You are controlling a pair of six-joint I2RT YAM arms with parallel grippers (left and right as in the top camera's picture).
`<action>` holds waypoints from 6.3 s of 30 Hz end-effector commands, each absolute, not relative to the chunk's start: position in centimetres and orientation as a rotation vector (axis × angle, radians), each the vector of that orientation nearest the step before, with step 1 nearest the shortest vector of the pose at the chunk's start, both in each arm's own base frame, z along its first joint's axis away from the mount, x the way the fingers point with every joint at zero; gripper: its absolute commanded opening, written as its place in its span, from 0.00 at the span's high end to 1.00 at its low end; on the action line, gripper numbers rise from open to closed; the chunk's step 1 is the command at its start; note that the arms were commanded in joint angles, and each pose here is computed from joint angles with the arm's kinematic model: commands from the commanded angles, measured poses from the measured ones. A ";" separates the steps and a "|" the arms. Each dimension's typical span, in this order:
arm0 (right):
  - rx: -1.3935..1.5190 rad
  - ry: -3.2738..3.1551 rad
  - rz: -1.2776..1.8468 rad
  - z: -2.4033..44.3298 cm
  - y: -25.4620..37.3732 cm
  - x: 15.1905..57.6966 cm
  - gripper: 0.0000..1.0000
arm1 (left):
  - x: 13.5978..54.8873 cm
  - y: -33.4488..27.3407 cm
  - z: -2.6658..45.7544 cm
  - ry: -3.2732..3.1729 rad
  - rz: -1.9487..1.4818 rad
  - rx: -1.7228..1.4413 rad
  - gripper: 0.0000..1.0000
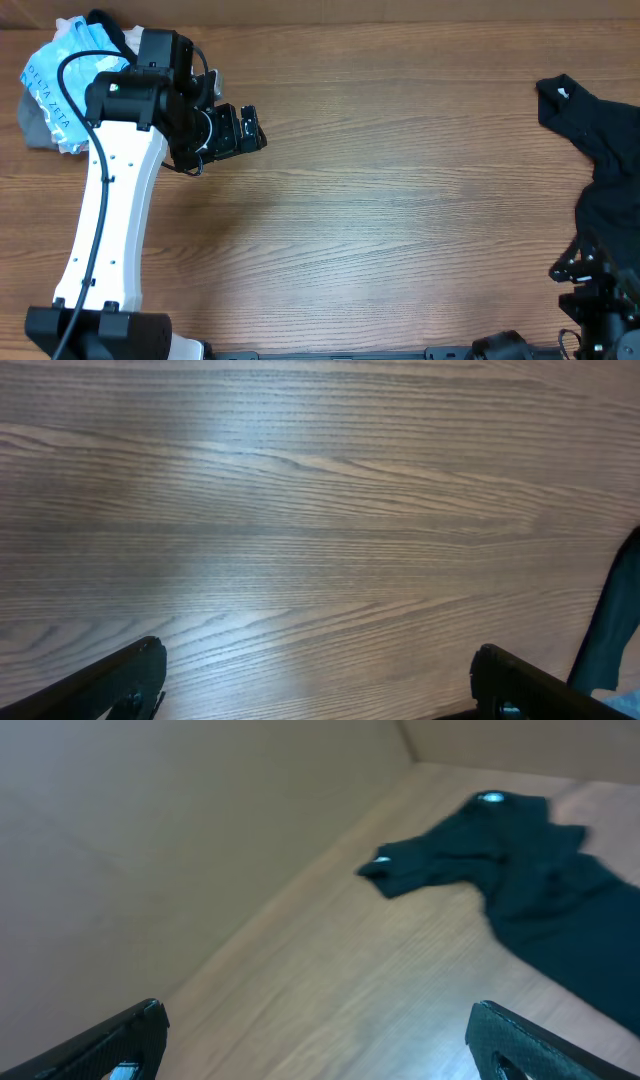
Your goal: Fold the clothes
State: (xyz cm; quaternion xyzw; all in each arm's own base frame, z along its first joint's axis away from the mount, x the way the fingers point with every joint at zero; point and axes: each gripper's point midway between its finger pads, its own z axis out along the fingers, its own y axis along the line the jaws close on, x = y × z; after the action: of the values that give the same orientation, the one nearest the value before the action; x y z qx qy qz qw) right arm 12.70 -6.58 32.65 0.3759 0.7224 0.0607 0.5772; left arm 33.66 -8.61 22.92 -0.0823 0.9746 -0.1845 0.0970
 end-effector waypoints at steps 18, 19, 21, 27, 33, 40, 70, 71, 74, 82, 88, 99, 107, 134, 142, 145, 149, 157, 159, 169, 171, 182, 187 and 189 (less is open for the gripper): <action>0.638 1.624 0.403 23.0 -1.1 20.5 0.00 | 34.1 -8.6 21.1 2.940 -0.526 -0.224 0.00; 0.630 1.610 0.415 22.5 -1.0 20.9 0.00 | 34.1 -8.6 21.1 2.940 -0.526 -0.224 0.00; 0.609 1.586 0.430 21.8 -0.7 21.7 0.00 | 34.1 -8.6 21.1 2.940 -0.526 -0.224 0.00; 0.398 1.536 0.420 21.3 1.1 23.4 0.00 | 34.1 -8.6 21.1 2.940 -0.526 -0.224 0.00; 0.370 1.520 0.355 20.7 0.5 23.8 0.00 | 34.1 -8.6 21.1 2.940 -0.526 -0.224 0.00; 0.394 1.519 0.328 19.9 -0.3 24.0 0.00 | 34.1 -8.6 21.1 2.940 -0.526 -0.224 0.00; 0.145 1.590 0.177 17.0 0.2 24.6 0.00 | 34.1 -8.6 21.1 2.940 -0.526 -0.224 0.00; 0.145 1.590 0.177 17.0 0.2 24.6 0.00 | 34.1 -8.6 21.1 2.940 -0.526 -0.224 0.00; 0.145 1.590 0.177 17.0 0.2 24.6 0.00 | 34.1 -8.6 21.1 2.940 -0.526 -0.224 0.00; 0.145 1.590 0.177 17.0 0.2 24.6 0.00 | 34.1 -8.6 21.1 2.940 -0.526 -0.224 0.00; 0.145 1.590 0.177 17.0 0.2 24.6 0.00 | 34.1 -8.6 21.1 2.940 -0.526 -0.224 0.00; 0.146 1.590 0.176 17.0 0.2 24.6 0.00 | 33.9 -8.2 22.1 2.905 -0.493 -0.217 0.00; 0.145 1.590 0.177 17.0 0.2 24.6 0.00 | 31.1 -5.9 28.7 2.678 -0.353 -0.193 0.00; 0.145 1.590 0.177 17.0 0.2 24.6 0.00 | 18.7 -2.5 21.2 2.109 -0.313 -0.246 0.00; 0.146 1.590 0.176 17.0 0.2 24.6 0.00 | 22.6 -4.5 20.6 1.812 -0.390 -0.058 0.00; 0.145 1.590 0.176 17.0 0.2 24.6 0.00 | 22.9 -4.2 19.5 1.756 -0.391 -0.059 0.00; 0.145 1.590 0.177 17.0 0.2 24.6 0.00 | 23.2 -2.9 18.0 1.722 -0.349 -0.102 0.00; 0.145 1.590 0.176 17.0 0.2 24.6 0.00 | 24.3 -2.1 17.7 1.594 -0.296 -0.081 0.00; 0.145 1.590 0.177 17.0 0.2 24.6 0.00 | 24.5 -2.2 18.0 1.552 -0.274 -0.042 0.00; 0.145 1.590 0.177 17.0 0.2 24.6 0.00 | 24.5 -1.3 16.2 1.623 -0.085 0.081 0.00; 0.145 1.590 0.177 17.0 0.2 24.6 0.00 | 24.5 -1.0 16.0 1.627 -0.068 0.080 0.00; 0.145 1.590 0.176 17.0 0.2 24.6 0.00 | 24.6 0.3 15.8 1.636 0.023 0.048 0.00; 0.146 1.590 0.176 17.0 0.2 24.6 0.00 | 24.6 0.8 15.8 1.640 0.061 0.050 0.00; 0.145 1.590 0.176 17.0 0.2 24.6 0.00 | 24.6 0.8 15.8 1.640 0.060 0.050 0.00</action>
State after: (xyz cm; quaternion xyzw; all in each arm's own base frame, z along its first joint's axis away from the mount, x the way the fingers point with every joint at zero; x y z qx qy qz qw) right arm 24.65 0.31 17.07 0.0653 0.7150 0.0816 0.6913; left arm 24.64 0.03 15.80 0.0227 0.7324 0.0020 0.6805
